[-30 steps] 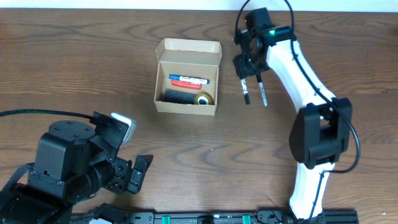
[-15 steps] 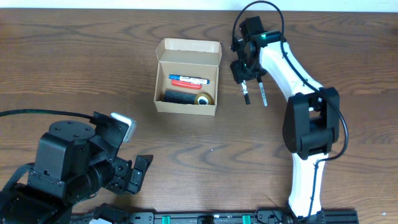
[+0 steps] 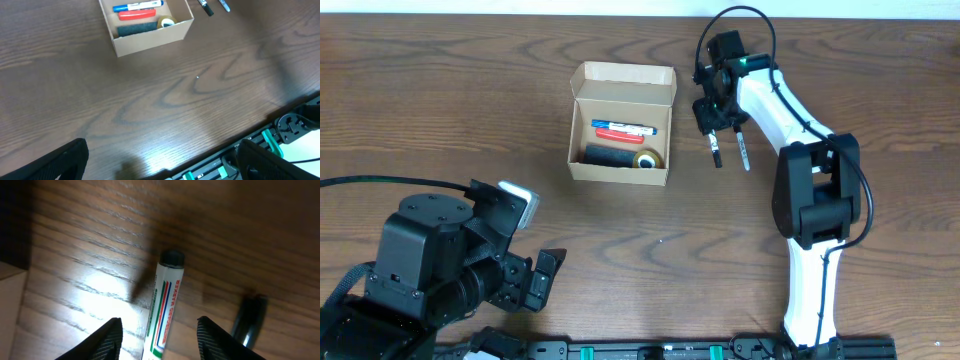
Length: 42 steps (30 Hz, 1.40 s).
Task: Pack container
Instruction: 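Move the right gripper over the black-capped whiteboard marker and grasp it, then carry the black-capped marker with the right gripper into the box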
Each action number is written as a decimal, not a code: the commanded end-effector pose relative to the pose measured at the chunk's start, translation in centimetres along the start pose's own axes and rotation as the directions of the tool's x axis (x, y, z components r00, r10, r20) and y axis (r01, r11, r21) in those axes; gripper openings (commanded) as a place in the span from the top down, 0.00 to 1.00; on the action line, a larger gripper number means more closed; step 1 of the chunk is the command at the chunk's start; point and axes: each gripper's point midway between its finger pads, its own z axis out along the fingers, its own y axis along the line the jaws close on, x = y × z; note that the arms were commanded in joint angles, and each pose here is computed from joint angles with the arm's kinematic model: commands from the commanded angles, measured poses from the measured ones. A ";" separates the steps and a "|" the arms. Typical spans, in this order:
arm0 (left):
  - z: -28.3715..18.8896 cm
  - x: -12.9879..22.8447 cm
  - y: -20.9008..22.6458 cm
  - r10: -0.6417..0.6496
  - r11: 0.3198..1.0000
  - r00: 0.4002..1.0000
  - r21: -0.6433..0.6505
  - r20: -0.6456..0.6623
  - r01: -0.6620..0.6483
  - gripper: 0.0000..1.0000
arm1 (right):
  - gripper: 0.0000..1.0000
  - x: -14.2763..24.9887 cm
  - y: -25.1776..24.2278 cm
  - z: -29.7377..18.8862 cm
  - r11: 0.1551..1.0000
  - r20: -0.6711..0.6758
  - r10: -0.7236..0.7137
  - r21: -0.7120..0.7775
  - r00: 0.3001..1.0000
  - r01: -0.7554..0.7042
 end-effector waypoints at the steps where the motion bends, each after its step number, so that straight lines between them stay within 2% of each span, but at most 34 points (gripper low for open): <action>1: 0.2 0.2 -0.2 0.002 1.000 1.000 0.011 -0.010 -0.002 0.04 | 0.51 0.9 -0.6 1.8 1.000 -0.042 0.025 0.009 0.999 -0.025; 4: 0.2 0.2 -0.2 0.002 1.000 1.000 0.011 -0.010 -0.002 0.05 | 0.53 0.9 -0.9 1.8 0.999 -0.042 0.024 0.028 0.999 -0.023; 13: 0.2 0.2 -0.2 0.002 1.000 1.000 0.011 -0.010 -0.002 0.05 | 0.77 0.7 -1.0 1.8 0.999 -0.031 0.024 0.031 0.999 -0.023; 17: 0.2 0.2 -0.2 0.002 1.000 1.000 0.011 -0.010 -0.002 0.04 | 0.81 0.6 -1.0 1.8 0.999 -0.029 0.024 0.031 0.999 -0.023; 22: 0.2 0.2 -0.2 0.002 1.000 1.000 0.011 -0.010 -0.002 0.05 | 0.92 -0.1 -1.0 0.1 0.999 0.005 0.024 0.033 1.000 -0.024; 25: 0.2 0.2 -0.2 0.002 1.000 1.000 0.011 -0.010 -0.002 0.05 | 0.99 -1.6 -1.1 -2.5 0.999 0.069 0.022 0.036 0.997 -0.025; 29: 0.2 0.2 -0.2 0.002 1.000 1.000 0.011 -0.010 -0.002 0.05 | 0.99 -3.9 -1.1 -7.2 0.999 0.184 0.017 0.043 0.983 -0.025; 36: 0.2 0.2 -0.2 0.002 1.000 1.000 0.011 -0.010 -0.002 0.05 | 0.99 -8.1 1.7 -18.2 0.999 0.445 -0.034 0.028 0.895 0.024; 38: 0.2 0.2 -0.2 0.002 1.000 1.000 0.011 -0.010 -0.002 0.05 | 0.99 -9.0 3.8 -20.5 0.997 0.507 -0.073 0.008 0.859 0.080; 42: 0.2 0.2 -0.2 0.002 1.000 1.000 0.011 -0.010 -0.002 0.05 | 0.99 -9.5 10.0 -22.5 0.945 0.579 -0.266 0.000 0.771 0.327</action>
